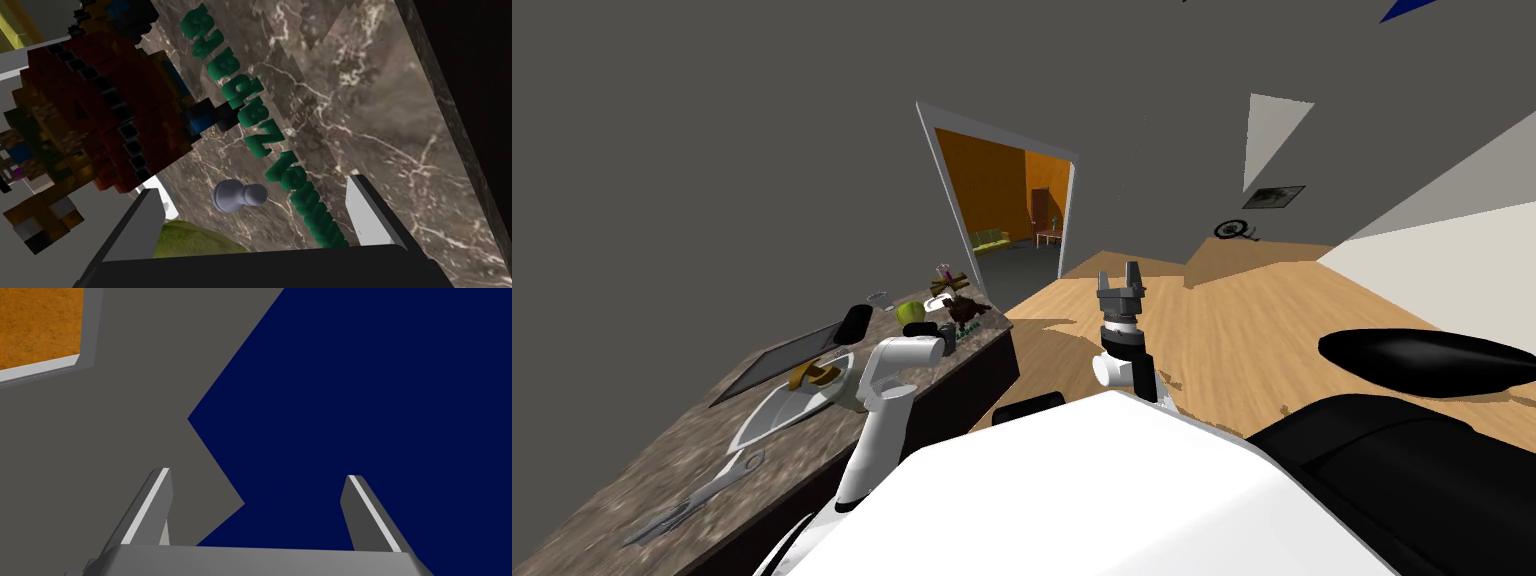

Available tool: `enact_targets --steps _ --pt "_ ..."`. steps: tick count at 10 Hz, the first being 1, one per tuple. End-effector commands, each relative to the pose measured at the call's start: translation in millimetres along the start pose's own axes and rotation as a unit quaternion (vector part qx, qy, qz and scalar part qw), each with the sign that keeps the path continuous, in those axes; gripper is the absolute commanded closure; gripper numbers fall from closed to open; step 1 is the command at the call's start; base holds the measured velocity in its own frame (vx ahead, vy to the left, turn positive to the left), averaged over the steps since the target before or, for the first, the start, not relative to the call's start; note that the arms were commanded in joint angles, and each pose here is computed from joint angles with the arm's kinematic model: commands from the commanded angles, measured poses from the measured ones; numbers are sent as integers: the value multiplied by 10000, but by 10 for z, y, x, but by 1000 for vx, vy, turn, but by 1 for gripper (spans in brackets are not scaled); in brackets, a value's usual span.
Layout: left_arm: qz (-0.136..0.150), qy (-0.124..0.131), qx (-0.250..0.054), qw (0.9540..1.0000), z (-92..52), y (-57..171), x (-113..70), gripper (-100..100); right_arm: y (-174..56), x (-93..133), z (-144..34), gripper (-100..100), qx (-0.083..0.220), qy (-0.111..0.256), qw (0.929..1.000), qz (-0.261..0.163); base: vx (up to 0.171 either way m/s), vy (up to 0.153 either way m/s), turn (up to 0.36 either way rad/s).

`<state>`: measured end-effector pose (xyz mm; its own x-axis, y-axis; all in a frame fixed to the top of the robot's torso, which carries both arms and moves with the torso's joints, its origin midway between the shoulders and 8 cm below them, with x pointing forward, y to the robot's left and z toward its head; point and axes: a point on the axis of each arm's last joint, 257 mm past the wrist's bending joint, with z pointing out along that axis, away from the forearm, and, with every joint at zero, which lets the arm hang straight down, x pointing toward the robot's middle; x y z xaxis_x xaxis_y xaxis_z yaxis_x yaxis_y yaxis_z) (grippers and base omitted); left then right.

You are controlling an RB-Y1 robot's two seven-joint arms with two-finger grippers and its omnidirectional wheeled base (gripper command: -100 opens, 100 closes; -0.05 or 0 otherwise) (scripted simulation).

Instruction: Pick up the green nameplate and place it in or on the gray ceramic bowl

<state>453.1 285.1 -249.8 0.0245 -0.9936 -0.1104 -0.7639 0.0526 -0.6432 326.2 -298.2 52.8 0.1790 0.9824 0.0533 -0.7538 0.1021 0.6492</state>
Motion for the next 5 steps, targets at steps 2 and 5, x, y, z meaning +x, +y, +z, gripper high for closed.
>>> enact_targets --steps 2,5 --pt "-12 -116 -286 9995 -6 86 -98 -100 0 0 0 0 0 0 10000 0 32 17 -39" --pt "-35 -240 -558 9981 -29 159 -204 -100 0 0 0 0 0 0 10000 0 48 26 -40"
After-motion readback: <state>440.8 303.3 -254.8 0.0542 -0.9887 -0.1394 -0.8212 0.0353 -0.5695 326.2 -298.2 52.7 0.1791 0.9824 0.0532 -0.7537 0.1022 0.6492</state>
